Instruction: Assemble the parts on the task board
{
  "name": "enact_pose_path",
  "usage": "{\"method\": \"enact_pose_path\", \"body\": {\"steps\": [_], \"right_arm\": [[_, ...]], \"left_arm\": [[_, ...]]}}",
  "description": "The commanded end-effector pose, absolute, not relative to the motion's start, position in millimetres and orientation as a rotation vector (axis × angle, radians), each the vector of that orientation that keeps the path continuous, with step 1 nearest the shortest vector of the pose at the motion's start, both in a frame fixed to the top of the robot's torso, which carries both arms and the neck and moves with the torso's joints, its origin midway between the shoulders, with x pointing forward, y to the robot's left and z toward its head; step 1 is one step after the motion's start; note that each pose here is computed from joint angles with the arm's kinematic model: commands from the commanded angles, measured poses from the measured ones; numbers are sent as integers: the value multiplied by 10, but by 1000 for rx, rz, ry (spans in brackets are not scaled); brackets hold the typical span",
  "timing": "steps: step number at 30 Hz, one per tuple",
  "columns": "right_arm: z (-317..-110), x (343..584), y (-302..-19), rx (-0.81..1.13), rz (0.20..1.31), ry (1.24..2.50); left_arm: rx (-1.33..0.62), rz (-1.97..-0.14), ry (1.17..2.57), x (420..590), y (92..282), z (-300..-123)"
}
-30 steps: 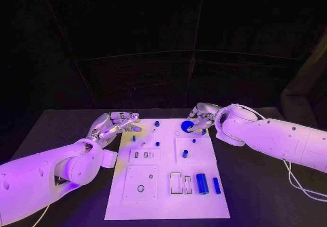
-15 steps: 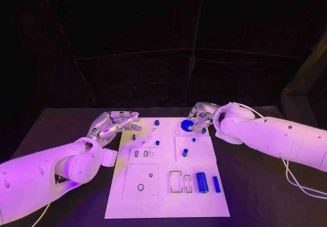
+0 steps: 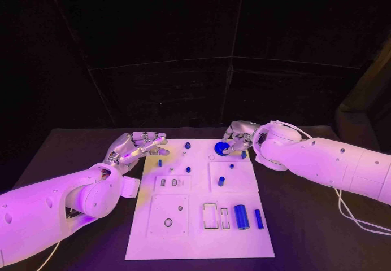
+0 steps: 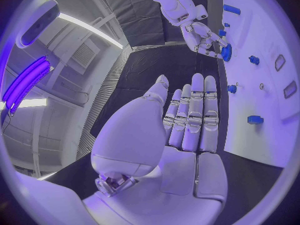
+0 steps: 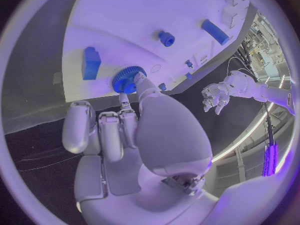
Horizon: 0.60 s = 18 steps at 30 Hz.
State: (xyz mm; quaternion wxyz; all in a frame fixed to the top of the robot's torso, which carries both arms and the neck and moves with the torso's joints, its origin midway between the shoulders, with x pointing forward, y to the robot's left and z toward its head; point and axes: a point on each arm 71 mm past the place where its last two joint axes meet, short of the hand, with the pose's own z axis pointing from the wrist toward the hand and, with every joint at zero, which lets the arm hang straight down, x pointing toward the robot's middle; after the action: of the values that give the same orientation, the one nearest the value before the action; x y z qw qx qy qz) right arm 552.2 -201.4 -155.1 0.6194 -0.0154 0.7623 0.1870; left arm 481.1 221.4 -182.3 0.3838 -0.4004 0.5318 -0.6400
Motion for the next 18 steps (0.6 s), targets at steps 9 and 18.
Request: {"method": "enact_pose_path", "body": {"steps": [9, 18], "right_arm": [[-1553, 5513, -1986, -89, 372, 1737], [-1554, 5504, -1955, -102, 364, 1738]], "left_arm": [[-1015, -1649, 1371, 4810, 2201, -1818], [-1017, -1646, 1373, 4811, 2208, -1821]]}}
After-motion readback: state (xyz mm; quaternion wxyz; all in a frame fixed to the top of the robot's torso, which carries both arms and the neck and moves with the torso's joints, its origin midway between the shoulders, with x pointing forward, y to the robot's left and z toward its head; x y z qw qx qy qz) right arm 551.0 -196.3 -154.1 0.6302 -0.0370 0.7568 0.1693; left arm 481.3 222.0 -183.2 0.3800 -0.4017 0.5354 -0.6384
